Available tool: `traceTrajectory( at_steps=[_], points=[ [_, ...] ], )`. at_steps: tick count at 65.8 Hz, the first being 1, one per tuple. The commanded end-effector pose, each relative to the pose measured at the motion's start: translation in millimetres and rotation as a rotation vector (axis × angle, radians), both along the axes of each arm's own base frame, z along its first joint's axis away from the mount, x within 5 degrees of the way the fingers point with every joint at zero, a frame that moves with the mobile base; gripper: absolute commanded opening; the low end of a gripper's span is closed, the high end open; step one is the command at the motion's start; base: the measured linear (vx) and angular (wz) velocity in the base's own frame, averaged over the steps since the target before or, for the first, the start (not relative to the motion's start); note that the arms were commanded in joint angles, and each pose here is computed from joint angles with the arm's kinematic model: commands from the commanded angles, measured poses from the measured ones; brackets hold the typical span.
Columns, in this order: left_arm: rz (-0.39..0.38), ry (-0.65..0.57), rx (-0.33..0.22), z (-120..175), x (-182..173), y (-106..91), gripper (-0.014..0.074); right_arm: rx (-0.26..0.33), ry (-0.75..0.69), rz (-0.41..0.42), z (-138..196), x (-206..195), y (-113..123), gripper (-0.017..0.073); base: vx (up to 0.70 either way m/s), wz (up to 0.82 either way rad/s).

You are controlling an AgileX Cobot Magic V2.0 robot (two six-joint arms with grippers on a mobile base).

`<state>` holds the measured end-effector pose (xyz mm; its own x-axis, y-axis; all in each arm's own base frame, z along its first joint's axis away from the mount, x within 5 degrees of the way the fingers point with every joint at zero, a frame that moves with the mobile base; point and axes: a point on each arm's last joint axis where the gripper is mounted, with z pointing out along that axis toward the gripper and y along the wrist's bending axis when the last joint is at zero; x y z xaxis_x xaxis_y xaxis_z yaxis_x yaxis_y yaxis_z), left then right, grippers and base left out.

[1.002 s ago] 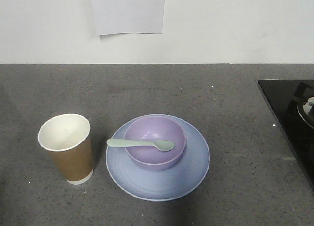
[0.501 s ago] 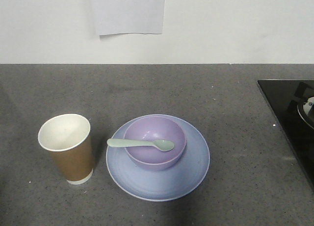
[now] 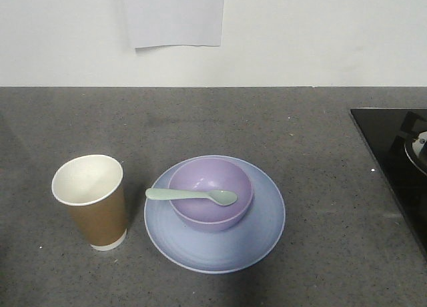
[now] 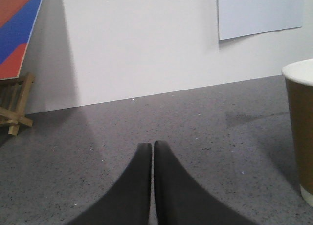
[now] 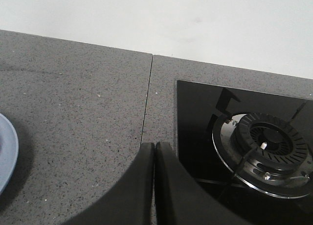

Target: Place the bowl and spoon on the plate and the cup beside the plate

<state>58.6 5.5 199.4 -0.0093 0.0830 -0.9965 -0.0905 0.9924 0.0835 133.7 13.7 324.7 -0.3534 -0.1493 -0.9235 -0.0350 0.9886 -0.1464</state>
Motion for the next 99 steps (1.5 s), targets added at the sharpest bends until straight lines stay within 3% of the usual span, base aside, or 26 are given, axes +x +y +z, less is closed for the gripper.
traceTrajectory(
  at_steps=[1, 54, 60, 70, 84, 88, 99],
  points=[
    [-0.006, -0.034, -0.021, -4.4, 1.4, -0.5, -0.0006, -0.018, -0.070, 0.021, 12.6, 0.9, 0.6, -0.0006, 0.00, 0.00],
    [-0.006, -0.034, -0.020, -4.4, 1.4, -0.5, -0.0006, -0.017, -0.071, 0.021, 12.7, 0.7, 0.5, -0.0006, 0.00, 0.00],
    [-0.006, -0.034, -0.020, -4.4, 1.4, -0.5, -0.0006, -0.003, -0.070, 0.021, 12.8, -0.2, 0.7, -0.0006, 0.00, 0.00],
    [-0.006, -0.034, -0.020, -4.4, 1.4, -0.5, -0.0006, 0.080, -0.080, 0.025, 15.2, -8.0, 1.0, -0.0006, 0.00, 0.00],
    [-0.006, -0.034, -0.020, -4.4, 1.4, -0.5, -0.0006, -0.015, -0.103, 0.059, -0.7, -29.7, -5.8, -0.0006, 0.00, 0.00],
    [-0.006, -0.034, -0.020, -4.4, 1.4, -0.5, -0.0006, 0.003, -0.082, 0.061, -19.6, -37.2, -7.3, -0.0006, 0.00, 0.00],
    [-0.006, -0.034, -0.020, -4.4, 1.4, -0.5, -0.0006, 0.147, -0.057, -0.009, -64.2, -50.9, -12.6, -0.0006, 0.00, 0.00]
  ],
)
